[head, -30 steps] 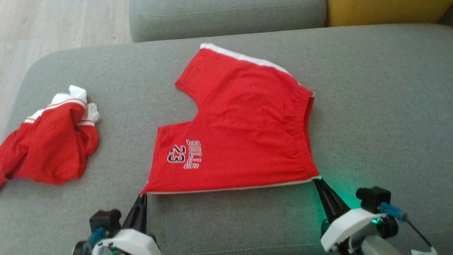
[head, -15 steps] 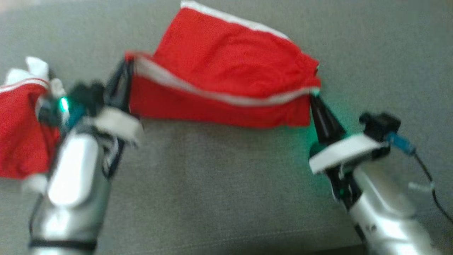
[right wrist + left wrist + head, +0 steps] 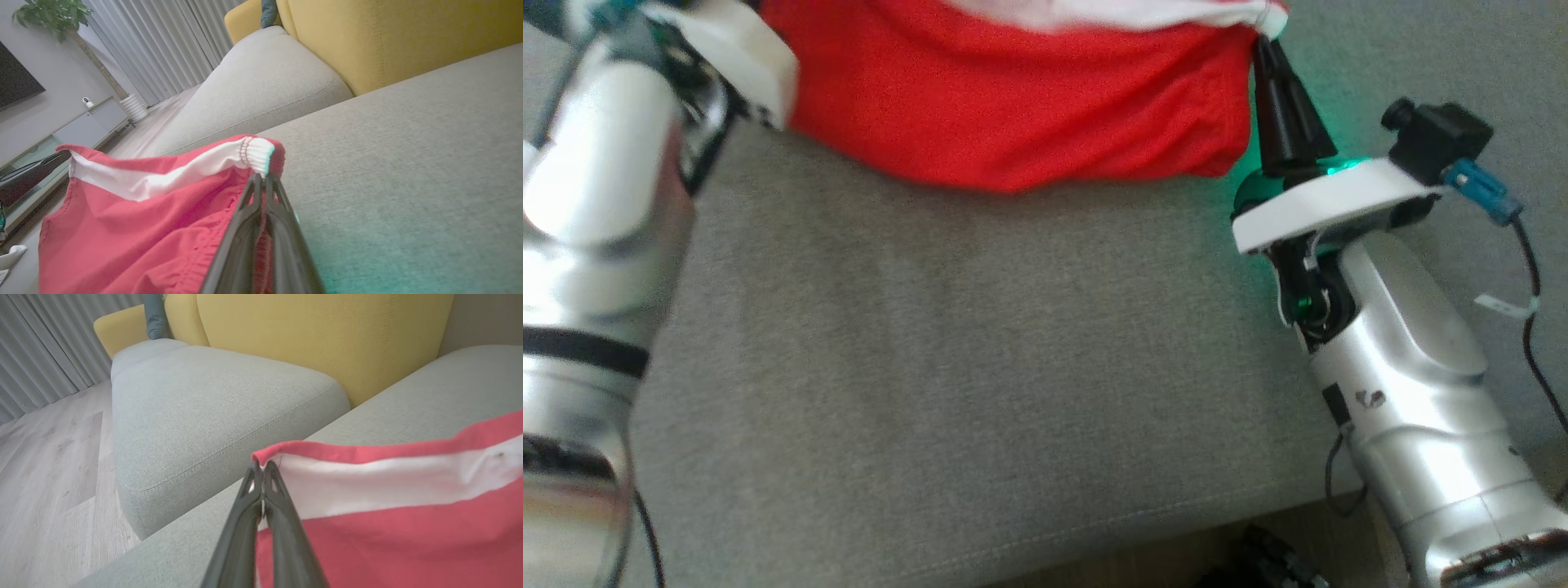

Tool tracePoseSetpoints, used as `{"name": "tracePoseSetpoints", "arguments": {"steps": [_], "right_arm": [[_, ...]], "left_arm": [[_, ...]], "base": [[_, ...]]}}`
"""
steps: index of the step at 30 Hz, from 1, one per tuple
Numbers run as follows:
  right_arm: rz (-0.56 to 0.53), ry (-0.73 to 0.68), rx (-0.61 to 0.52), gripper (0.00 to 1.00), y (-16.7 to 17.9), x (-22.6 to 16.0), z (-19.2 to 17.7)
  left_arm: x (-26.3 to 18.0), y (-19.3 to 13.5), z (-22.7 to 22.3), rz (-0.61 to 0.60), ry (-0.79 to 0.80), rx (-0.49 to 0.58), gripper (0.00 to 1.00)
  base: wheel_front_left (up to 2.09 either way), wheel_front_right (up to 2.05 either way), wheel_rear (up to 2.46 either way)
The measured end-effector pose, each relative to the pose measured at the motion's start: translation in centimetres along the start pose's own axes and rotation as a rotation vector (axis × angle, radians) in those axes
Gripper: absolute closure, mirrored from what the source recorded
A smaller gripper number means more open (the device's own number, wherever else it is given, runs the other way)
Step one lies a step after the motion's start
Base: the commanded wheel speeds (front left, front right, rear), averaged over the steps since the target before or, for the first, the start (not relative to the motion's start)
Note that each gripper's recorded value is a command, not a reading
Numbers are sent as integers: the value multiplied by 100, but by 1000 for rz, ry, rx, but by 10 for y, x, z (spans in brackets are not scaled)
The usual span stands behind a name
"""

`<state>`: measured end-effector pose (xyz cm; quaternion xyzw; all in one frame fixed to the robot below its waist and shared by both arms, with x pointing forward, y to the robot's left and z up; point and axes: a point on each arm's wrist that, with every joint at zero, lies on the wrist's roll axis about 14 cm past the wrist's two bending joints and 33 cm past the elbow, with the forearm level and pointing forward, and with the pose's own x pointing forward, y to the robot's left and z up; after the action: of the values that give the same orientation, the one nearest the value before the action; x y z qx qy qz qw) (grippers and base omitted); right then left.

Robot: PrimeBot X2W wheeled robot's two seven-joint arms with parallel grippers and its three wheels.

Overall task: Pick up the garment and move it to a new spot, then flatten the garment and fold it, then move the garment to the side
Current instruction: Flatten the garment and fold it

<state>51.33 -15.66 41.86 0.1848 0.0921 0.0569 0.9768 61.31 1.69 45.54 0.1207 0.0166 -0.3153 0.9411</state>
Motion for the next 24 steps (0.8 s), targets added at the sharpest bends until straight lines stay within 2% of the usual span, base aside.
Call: {"name": "tracePoseSetpoints", "arguments": {"steps": [7,13,14,15,16,24], "right_arm": [[-62,9,-11,100,-25,2,-1],[-43,31,-3,98,-21,5,-7],[-40,26,-3,44,-21,6,-5],[-33,24,-15,0,-20,8,-4],[-30,21,-19,0,-19,8,-3],[-33,-40,-36,0,-17,7,17]], "left_arm": [[27,12,-24,7,61,4,100],[37,12,-40,24,94,6,100],[38,13,-40,30,95,7,79],[39,13,-39,31,94,7,42],[39,13,-40,37,95,7,0],[24,1,-37,99,79,-106,0]], "base": [[0,0,0],[0,0,0],[0,0,0],[0,0,0],[0,0,0],[0,0,0]]}}
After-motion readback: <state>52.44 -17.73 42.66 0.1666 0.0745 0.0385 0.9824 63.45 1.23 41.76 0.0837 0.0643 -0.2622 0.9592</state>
